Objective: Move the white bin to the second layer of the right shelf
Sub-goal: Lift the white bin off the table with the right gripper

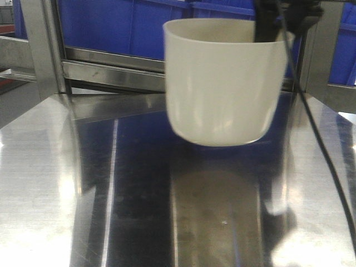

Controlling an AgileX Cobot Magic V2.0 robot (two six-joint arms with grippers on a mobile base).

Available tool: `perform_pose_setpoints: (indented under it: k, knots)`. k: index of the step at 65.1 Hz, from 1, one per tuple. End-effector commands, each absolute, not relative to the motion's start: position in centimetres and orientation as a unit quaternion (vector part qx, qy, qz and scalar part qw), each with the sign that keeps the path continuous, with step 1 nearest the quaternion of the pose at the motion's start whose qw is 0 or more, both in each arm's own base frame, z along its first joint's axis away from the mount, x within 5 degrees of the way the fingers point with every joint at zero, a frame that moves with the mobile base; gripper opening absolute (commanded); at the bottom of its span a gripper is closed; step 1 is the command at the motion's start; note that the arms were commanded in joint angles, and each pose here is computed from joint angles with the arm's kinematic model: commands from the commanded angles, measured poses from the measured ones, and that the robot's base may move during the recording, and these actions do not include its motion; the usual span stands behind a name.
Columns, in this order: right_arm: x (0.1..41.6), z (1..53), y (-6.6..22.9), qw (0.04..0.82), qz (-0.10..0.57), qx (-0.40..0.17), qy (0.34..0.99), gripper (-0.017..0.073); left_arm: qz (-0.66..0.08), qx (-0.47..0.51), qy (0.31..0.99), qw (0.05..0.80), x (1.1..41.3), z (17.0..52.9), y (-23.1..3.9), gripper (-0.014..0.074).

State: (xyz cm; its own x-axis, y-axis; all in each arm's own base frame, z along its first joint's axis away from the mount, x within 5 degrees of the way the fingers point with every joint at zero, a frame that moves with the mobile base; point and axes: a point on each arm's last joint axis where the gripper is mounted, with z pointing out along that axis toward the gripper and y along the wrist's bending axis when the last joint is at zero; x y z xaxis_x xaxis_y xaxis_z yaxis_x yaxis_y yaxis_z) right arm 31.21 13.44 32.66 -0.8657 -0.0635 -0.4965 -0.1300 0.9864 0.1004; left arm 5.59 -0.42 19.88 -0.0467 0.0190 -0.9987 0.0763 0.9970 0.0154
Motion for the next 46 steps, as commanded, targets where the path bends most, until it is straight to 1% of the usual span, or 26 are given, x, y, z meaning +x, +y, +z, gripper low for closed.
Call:
perform_pose_setpoints:
  k: [1, 12, 22, 35, 46]
  knots:
    - [29.9, 35.2, 11.1, 0.328, 0.087, -0.049, 0.939, 0.005, -0.024, 0.032, 0.7, 0.713, 5.6, 19.5, -0.5, 0.0085]
    - [26.9, 34.9, 6.7, 0.371, 0.083, -0.048, 0.924, 0.005, -0.024, 0.032, 0.7, 0.713, 5.6, 19.5, -0.5, 0.0085]
    - [24.4, 33.7, 3.4, 0.374, 0.057, -0.036, 0.925, 0.005, -0.024, 0.032, 0.7, 0.713, 5.6, 19.5, -0.5, 0.0085]
    - [21.2, 33.1, 1.2, 0.377, 0.044, -0.002, 0.925, 0.005, -0.024, 0.032, 0.7, 0.713, 5.6, 19.5, -0.5, 0.0085]
    - [18.5, 33.5, 0.9, 0.401, 0.042, 0.002, 0.915, 0.005, -0.024, 0.032, 0.7, 0.713, 5.6, 19.5, -0.5, 0.0085]
